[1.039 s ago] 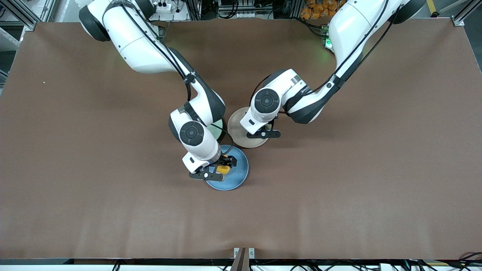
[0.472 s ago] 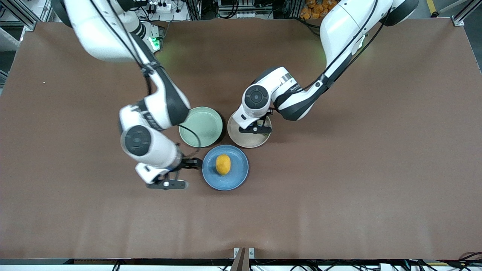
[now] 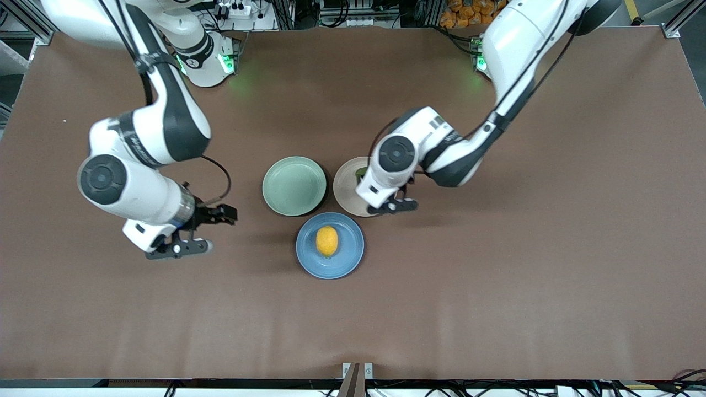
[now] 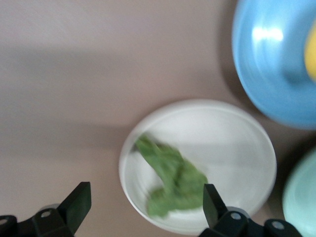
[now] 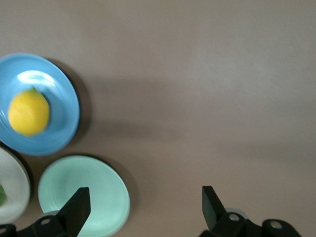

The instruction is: Place lemon and lettuce in plates

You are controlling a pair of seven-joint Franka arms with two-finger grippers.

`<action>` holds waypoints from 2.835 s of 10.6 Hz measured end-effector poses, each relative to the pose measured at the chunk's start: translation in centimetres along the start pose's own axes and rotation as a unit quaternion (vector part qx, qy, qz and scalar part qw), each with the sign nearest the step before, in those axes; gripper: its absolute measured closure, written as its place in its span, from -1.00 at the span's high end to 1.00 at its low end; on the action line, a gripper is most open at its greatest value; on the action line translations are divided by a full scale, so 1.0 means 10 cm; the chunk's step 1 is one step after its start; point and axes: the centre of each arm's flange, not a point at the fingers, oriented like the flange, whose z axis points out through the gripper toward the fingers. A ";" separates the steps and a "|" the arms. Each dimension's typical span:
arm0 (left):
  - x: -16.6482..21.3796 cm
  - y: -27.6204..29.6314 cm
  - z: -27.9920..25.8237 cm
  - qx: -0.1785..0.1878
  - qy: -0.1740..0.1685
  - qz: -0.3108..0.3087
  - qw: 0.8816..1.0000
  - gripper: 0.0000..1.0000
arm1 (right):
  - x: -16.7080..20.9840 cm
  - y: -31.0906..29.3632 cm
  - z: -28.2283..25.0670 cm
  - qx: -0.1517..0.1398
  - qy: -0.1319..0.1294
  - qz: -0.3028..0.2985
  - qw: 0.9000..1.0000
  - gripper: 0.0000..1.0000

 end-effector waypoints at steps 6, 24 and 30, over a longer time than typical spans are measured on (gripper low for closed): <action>0.85 -0.85 -0.27 0.027 0.060 -0.085 0.994 1.00 | -0.58 0.92 -0.79 -0.007 -0.036 -0.009 0.999 1.00; 0.25 -2.95 -1.69 0.029 0.058 0.036 0.997 1.00 | -1.41 1.77 -2.17 -0.018 0.025 0.054 0.998 1.00; -0.01 -3.18 -2.92 0.014 0.115 0.048 0.992 1.00 | -1.41 1.75 -2.24 -0.022 0.042 0.051 0.998 1.00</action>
